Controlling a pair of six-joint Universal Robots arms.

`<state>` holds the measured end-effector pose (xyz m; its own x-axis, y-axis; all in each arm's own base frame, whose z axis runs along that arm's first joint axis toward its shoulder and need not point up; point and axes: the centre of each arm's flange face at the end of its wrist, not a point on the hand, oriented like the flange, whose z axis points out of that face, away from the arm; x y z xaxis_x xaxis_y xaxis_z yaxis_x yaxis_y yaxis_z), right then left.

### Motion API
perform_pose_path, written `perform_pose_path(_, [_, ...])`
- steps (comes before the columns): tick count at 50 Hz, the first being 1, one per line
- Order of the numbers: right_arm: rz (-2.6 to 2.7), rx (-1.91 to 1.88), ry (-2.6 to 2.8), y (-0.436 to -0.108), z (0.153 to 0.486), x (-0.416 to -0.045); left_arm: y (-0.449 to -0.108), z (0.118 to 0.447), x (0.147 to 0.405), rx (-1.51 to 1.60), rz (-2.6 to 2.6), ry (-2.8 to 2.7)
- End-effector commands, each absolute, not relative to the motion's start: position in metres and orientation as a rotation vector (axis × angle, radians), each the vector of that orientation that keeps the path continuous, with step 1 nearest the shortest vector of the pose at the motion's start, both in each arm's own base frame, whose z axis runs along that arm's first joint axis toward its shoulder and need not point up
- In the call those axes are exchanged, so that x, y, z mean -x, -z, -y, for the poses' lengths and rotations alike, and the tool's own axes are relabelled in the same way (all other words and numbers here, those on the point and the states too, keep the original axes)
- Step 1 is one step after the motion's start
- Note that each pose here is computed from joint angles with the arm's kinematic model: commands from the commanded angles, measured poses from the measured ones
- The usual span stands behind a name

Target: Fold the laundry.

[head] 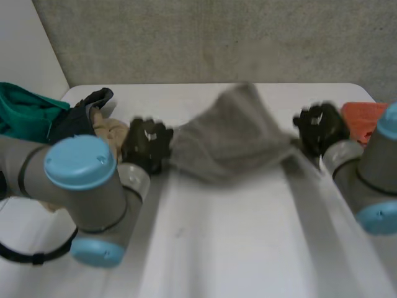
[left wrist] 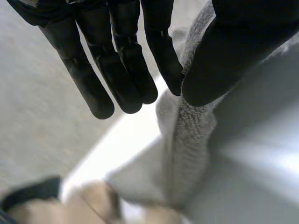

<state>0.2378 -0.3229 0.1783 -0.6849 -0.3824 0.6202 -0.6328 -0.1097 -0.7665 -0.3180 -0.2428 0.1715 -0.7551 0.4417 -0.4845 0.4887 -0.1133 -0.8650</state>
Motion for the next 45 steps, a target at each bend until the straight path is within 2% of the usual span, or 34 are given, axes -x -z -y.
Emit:
perform_pose_path(1, [2.079, -1.193, -1.75, -0.145, 0.302, -0.23, -0.166, 0.212, 0.309, -1.211, -2.184, 1.851])
perform_pose_path(8, [2.119, -1.18, -1.72, -0.143, 0.3, -0.216, -0.217, 0.214, 0.303, -1.149, -2.093, 2.003])
perform_pose_path(15, [2.15, -1.152, -1.71, -0.143, 0.302, -0.201, -0.222, 0.227, 0.302, -1.265, -2.106, 2.04])
perform_pose_path(19, [2.155, -1.134, -1.707, -0.143, 0.306, -0.196, -0.208, 0.232, 0.304, -1.482, -2.117, 2.003])
perform_pose_path(20, [2.157, -1.134, -1.705, -0.142, 0.306, -0.196, -0.196, 0.238, 0.302, -1.554, -2.11, 1.959])
perform_pose_path(25, [2.159, -1.136, -1.702, -0.142, 0.305, -0.196, -0.168, 0.264, 0.288, -1.649, -2.007, 1.803])
perform_pose_path(33, [2.161, -1.134, -1.699, -0.142, 0.304, -0.197, -0.129, 0.285, 0.276, -1.764, -1.877, 1.665])
perform_pose_path(45, [2.173, -1.144, -1.689, -0.139, 0.301, -0.197, -0.118, 0.299, 0.286, -1.716, -1.831, 1.78])
